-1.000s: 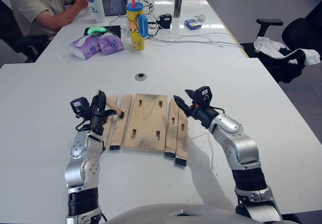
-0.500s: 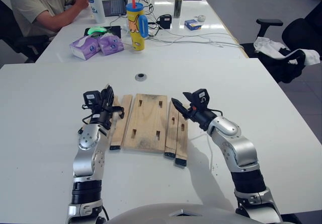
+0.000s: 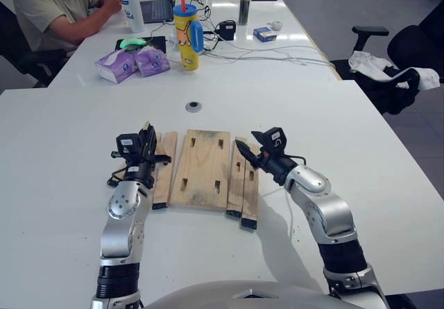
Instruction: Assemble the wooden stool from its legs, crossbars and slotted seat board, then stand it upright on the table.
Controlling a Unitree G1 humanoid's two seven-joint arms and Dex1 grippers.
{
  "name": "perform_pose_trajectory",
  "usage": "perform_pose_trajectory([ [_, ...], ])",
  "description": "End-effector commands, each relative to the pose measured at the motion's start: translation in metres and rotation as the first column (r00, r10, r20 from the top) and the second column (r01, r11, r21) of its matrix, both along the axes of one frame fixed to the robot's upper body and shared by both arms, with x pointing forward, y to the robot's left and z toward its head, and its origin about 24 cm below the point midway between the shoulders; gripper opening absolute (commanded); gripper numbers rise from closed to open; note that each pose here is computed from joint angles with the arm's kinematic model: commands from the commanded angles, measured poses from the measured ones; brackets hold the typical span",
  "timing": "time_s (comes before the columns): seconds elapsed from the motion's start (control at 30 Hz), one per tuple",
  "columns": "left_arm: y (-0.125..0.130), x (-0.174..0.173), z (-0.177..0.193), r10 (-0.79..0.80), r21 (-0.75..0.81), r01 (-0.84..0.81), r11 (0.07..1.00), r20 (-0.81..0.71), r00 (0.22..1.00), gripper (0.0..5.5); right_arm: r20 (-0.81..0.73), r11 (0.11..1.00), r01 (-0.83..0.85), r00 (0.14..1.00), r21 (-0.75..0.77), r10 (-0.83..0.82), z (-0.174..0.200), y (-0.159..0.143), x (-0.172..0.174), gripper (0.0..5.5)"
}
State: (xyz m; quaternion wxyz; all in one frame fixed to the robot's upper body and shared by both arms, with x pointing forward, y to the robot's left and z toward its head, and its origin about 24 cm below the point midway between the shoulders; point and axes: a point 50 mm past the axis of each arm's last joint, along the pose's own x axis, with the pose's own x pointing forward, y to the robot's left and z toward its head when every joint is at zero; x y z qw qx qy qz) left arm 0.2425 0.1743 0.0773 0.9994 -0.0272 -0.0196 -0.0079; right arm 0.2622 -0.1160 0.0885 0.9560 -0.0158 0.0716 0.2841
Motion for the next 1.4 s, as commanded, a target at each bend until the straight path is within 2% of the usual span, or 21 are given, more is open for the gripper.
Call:
perform_pose_trajectory([
  [0.03,0.006,-0.026,-0.058,0.027,0.068,-0.006,0.998,-0.308,0.951,0.44,0.006,1.0,-0.004,1.0,-0.014,0.004,0.001,0.002,-0.003,2.85],
  [0.4,0.002,-0.037,-0.072,-0.036,0.082,0.065,0.995,-0.316,0.948,0.44,0.014,0.999,-0.001,1.0,-0.035,0.002,0.0,0.001,-0.002,2.85],
  [0.73,0.006,-0.024,-0.056,-0.026,0.106,0.051,0.993,-0.225,0.974,0.44,0.008,0.999,-0.009,1.0,-0.041,0.009,-0.003,0.003,-0.002,2.85],
  [0.77,0.006,-0.022,-0.052,-0.032,0.1,0.052,0.994,-0.194,0.98,0.8,0.011,0.999,-0.01,1.0,-0.039,0.011,-0.002,0.004,-0.001,2.85],
  [0.9,0.008,-0.013,-0.029,-0.049,0.099,0.056,0.994,-0.065,0.997,1.3,0.02,0.999,-0.011,1.0,-0.042,0.012,0.0,0.005,0.001,2.85],
  [1.13,0.003,0.003,0.007,-0.067,0.136,0.056,0.989,0.072,0.995,2.26,0.028,0.999,-0.018,0.999,-0.029,0.019,0.001,0.009,0.004,2.85],
  [1.27,0.002,0.011,0.032,-0.043,0.116,0.027,0.993,0.144,0.989,2.99,0.028,0.999,-0.022,0.999,-0.027,0.023,0.001,0.009,0.005,2.85],
  [1.4,0.002,0.02,0.073,-0.031,0.115,0.001,0.993,0.259,0.965,2.99,0.025,0.999,-0.021,0.999,-0.024,0.022,0.0,0.009,0.005,2.85],
])
